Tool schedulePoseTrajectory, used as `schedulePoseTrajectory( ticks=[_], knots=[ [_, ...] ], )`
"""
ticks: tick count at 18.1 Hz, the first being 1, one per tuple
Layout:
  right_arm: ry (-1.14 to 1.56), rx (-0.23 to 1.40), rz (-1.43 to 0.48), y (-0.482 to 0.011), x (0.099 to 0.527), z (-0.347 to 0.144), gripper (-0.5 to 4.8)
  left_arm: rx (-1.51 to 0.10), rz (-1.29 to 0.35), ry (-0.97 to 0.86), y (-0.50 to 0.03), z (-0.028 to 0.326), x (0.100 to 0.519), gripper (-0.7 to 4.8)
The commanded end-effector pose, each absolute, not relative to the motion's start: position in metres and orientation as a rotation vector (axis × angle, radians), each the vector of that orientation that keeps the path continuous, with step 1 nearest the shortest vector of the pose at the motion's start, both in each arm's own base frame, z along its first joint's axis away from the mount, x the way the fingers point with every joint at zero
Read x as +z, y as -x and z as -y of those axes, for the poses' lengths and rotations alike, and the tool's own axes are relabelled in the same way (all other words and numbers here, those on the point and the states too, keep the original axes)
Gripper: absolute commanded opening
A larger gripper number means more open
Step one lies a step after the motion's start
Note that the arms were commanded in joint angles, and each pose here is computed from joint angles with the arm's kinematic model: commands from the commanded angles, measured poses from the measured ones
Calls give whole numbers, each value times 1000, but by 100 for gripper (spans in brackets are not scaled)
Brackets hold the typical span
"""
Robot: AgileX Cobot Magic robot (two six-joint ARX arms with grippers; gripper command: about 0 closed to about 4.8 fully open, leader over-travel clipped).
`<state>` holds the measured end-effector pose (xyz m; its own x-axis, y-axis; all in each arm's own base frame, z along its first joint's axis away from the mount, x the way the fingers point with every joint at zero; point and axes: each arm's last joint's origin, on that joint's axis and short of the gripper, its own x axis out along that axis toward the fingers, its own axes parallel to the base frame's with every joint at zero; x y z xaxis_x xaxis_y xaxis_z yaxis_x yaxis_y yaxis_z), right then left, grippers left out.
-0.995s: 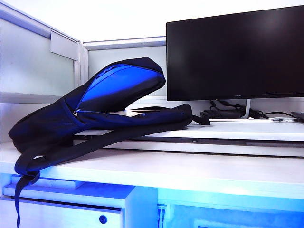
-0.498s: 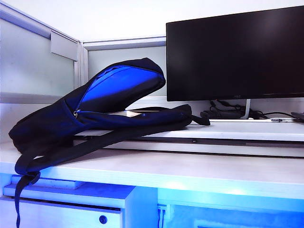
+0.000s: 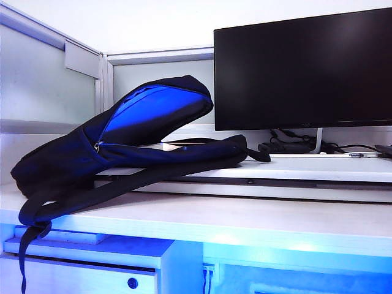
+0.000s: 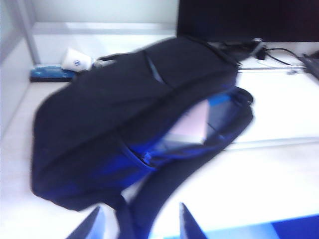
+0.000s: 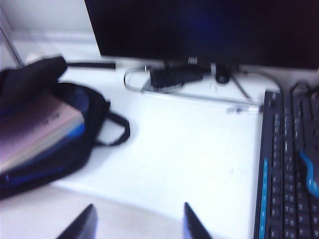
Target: Pick up the book on the desk and put it into the open backpack.
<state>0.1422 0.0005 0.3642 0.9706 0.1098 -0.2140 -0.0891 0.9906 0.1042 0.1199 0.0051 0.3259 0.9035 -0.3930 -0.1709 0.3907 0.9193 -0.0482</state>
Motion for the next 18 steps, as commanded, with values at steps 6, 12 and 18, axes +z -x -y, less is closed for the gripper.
schedulePoseTrajectory(
  ticks=[6, 12, 18],
  knots=[
    [-121, 124, -254, -123, 283, -2, 174, -182, 35, -18, -53, 1, 285, 149],
    [-188, 112, -287, -119, 234, -2, 163, -35, -29, 62, -58, -4, 248, 145],
    [-212, 101, -329, -123, 190, -2, 54, 49, -97, 171, -74, -9, 214, 72]
  ],
)
